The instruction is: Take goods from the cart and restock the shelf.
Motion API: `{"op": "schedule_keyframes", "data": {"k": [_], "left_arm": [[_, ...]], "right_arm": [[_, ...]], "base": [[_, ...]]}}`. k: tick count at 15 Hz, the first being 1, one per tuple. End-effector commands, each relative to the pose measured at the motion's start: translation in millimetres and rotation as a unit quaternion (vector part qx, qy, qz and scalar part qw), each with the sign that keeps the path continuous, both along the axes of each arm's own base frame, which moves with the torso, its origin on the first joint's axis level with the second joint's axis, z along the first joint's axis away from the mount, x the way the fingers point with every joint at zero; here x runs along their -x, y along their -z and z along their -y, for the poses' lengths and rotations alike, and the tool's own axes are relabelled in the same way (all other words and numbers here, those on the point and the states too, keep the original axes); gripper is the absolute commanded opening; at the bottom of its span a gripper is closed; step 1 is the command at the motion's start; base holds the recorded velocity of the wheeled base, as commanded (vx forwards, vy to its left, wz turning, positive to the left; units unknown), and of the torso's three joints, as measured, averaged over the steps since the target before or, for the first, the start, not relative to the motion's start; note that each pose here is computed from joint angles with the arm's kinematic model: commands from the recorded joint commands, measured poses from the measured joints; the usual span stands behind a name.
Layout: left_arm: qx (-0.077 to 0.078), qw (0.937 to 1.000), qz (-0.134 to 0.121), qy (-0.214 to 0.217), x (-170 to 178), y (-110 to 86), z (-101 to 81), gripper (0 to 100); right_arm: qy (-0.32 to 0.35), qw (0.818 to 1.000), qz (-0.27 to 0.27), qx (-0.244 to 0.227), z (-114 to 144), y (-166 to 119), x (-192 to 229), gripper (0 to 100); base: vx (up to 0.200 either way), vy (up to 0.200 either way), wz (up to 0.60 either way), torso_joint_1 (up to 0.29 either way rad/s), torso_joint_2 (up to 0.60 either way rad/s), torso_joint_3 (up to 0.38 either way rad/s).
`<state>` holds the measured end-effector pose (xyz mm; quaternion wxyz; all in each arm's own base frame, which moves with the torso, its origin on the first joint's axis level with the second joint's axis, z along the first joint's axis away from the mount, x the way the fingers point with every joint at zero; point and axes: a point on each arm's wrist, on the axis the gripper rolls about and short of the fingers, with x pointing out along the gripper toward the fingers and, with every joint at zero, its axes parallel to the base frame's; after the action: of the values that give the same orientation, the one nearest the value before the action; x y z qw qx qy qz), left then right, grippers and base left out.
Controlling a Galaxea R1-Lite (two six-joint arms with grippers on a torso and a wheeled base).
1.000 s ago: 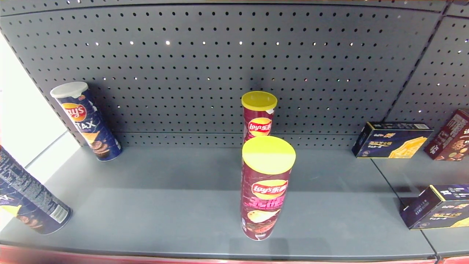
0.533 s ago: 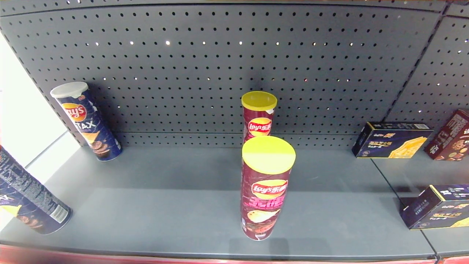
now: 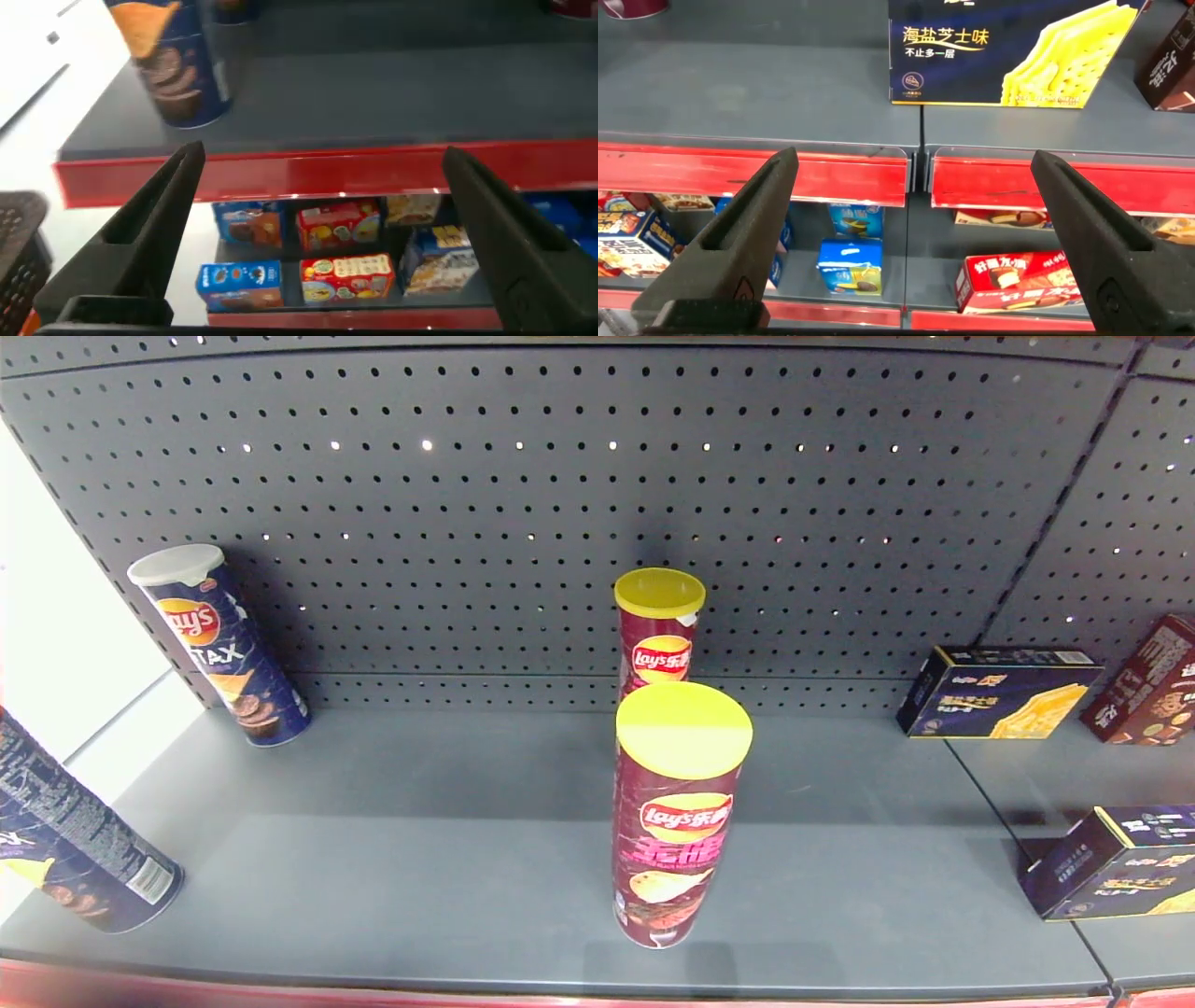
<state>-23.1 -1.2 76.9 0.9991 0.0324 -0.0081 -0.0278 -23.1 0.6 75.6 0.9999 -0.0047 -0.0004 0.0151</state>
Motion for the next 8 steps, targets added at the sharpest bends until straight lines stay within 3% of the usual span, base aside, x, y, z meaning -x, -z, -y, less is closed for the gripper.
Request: {"op": "schedule_keyframes", "data": {"k": [1,3,4,8], "left_arm": [[0.000,1.0000,-0.008,0.002,0.1,0.8,0.0,100],[0.002,0.9998,-0.012,-0.014,0.0,1.0,-0.5,100],[0.001,0.9989,-0.011,-0.046,0.0,0.8,-2.0,100],[0.003,0.9988,-0.008,-0.048,-0.2,0.9,-2.1,100]], "right_arm": [[0.000,1.000,-0.001,0.000,0.0,0.0,-0.1,100],[-0.001,1.000,-0.001,0.000,0.0,0.0,-0.1,100],[-0.002,1.000,-0.001,0.001,-0.1,0.0,-0.1,100],[-0.001,1.000,-0.001,-0.002,-0.1,0.0,-0.1,100]], "base": [[0.000,0.000,0.00,0.000,0.00,0.000],[0.000,0.000,0.00,0.000,0.00,0.000],[0.000,0.000,0.00,0.000,0.00,0.000],[0.000,0.000,0.00,0.000,0.00,0.000]]}}
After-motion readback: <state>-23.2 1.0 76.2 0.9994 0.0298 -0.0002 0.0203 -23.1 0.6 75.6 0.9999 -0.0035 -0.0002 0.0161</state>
